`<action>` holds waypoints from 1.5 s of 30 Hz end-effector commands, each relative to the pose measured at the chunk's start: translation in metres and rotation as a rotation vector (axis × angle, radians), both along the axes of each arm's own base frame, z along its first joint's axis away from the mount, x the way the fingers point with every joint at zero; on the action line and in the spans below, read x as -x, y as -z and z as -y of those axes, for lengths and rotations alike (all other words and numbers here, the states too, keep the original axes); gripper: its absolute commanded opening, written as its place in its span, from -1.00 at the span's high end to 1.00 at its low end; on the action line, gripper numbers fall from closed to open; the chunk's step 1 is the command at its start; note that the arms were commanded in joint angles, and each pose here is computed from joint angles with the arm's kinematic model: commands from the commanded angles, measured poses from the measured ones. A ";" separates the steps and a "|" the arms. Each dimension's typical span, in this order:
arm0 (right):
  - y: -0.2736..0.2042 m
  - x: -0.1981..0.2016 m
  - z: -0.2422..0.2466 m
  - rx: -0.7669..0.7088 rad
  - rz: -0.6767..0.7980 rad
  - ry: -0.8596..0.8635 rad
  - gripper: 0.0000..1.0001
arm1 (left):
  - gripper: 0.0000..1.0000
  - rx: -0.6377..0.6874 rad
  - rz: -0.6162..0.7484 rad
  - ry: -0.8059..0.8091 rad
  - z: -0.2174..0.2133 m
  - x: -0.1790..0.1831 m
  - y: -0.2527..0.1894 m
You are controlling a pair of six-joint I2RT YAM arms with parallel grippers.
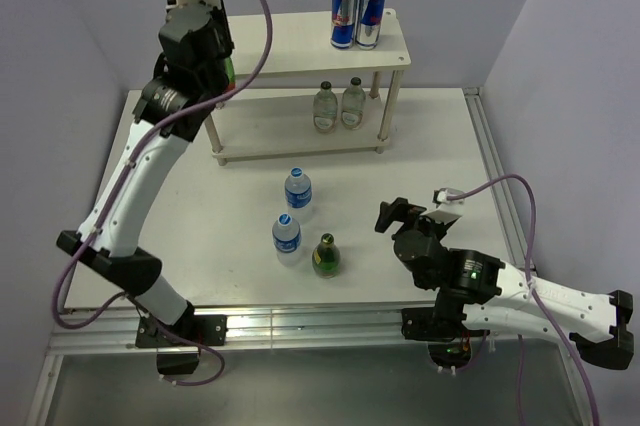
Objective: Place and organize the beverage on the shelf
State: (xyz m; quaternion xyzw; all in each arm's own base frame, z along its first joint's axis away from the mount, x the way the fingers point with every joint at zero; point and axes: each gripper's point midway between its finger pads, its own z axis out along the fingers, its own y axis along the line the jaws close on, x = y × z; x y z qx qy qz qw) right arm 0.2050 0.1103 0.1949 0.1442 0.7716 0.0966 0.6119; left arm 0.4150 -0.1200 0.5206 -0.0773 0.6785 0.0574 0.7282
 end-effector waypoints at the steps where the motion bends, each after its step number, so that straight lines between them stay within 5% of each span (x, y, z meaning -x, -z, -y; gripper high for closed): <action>1: -0.003 -0.001 -0.002 -0.027 0.017 0.002 -0.98 | 0.99 0.069 0.205 0.028 -0.016 0.005 -0.077; 17: 0.016 0.001 -0.003 -0.026 -0.009 0.000 -0.97 | 0.99 0.168 0.280 0.007 -0.035 -0.059 -0.078; 23: 0.020 0.000 -0.004 -0.014 -0.015 0.005 -0.97 | 0.83 0.170 0.273 0.003 -0.033 -0.070 -0.067; 26: 0.022 0.000 -0.004 -0.014 -0.016 0.007 -0.97 | 0.68 0.157 0.262 -0.001 -0.032 -0.074 -0.062; 29: 0.021 0.000 -0.004 -0.016 -0.013 0.007 -0.97 | 0.18 0.140 0.253 0.000 -0.031 -0.077 -0.056; 30: 0.022 0.000 -0.005 -0.014 -0.013 0.006 -0.97 | -0.15 0.134 0.247 0.010 -0.029 -0.078 -0.054; 33: 0.022 0.000 -0.004 -0.015 -0.011 0.007 -0.97 | -0.60 0.124 0.235 0.013 -0.027 -0.081 -0.051; 45: 0.022 -0.001 -0.004 -0.008 -0.012 0.010 -0.97 | -0.99 0.144 0.223 -0.001 -0.035 -0.065 -0.053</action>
